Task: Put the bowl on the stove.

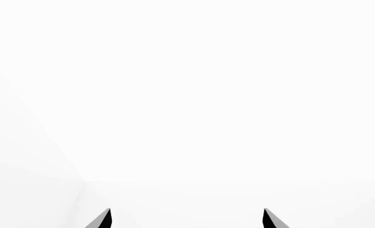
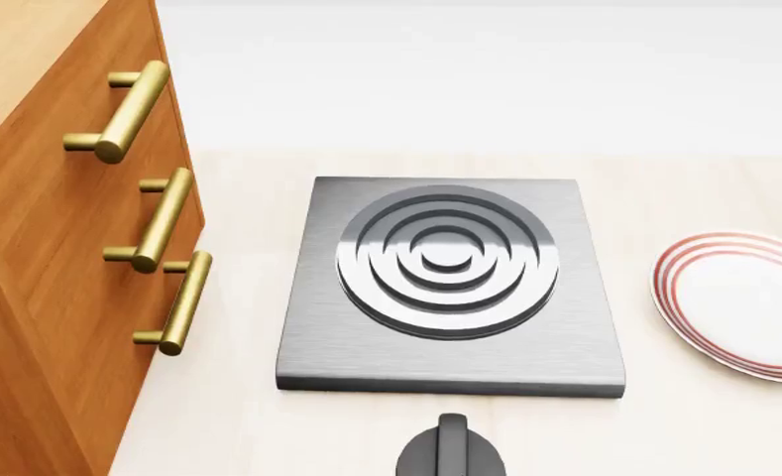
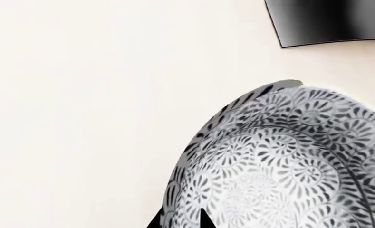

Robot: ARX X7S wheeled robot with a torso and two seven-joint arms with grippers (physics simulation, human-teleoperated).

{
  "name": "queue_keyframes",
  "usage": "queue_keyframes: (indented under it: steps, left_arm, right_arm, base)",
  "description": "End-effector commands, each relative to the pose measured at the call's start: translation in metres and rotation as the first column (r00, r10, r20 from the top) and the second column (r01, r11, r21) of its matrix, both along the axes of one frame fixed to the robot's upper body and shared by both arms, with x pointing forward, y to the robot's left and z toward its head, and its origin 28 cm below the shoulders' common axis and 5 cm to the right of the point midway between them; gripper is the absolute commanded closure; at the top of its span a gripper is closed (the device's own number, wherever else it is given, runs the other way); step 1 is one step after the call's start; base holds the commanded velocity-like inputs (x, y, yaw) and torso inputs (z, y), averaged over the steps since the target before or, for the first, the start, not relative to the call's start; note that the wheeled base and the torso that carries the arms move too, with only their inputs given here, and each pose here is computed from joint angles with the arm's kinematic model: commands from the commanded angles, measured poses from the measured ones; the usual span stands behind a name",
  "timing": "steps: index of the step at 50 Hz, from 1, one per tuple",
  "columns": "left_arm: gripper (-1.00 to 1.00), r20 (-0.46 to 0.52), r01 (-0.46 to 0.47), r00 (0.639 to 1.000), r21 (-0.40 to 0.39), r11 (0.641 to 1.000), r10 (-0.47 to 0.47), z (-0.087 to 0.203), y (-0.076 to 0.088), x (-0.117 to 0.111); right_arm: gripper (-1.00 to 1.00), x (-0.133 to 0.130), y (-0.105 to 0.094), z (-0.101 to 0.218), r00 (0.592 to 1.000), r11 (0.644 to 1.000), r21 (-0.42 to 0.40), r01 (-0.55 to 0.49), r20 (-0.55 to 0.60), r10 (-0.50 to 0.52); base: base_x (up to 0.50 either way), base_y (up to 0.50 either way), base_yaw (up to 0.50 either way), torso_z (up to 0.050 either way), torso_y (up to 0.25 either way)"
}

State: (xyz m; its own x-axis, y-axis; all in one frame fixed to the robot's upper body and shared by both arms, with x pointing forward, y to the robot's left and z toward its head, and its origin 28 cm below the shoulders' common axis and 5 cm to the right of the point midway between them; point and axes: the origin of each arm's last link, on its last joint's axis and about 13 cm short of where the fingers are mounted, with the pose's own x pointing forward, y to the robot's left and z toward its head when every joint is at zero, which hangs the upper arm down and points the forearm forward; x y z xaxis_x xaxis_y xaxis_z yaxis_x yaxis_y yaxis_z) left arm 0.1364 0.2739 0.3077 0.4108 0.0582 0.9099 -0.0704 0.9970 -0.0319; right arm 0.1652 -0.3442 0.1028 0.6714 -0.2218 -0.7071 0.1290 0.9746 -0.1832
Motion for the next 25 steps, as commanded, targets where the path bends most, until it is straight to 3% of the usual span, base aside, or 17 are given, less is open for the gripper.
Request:
queue_keyframes:
  steps: [1, 18, 25]
  left_arm:
    - [-1.00, 0.027, -0.003, 1.000, 0.007, 1.000, 0.003, 0.001, 0.001, -0.001]
    - [-1.00, 0.027, -0.006, 1.000, 0.006, 1.000, 0.005, 0.001, 0.001, -0.001]
    - [-1.00, 0.025, -0.004, 1.000, 0.006, 1.000, 0.004, 0.001, 0.001, -0.001]
  right_arm:
    - [1.00, -0.003, 0.004, -0.003, 0.999, 0.999, 0.047, -0.025, 0.026, 0.024]
    - [1.00, 0.012, 0.001, 0.038, 0.987, 0.994, 0.000, -0.105, 0.125, 0.104]
    - [1.00, 0.019, 0.005, 0.063, 0.969, 0.980, -0.047, -0.192, 0.150, 0.197]
  base:
    - [0.00, 0.00, 0.00, 0.000, 0.000]
    - [0.00, 0.00, 0.00, 0.000, 0.000]
    - [0.00, 0.00, 0.00, 0.000, 0.000]
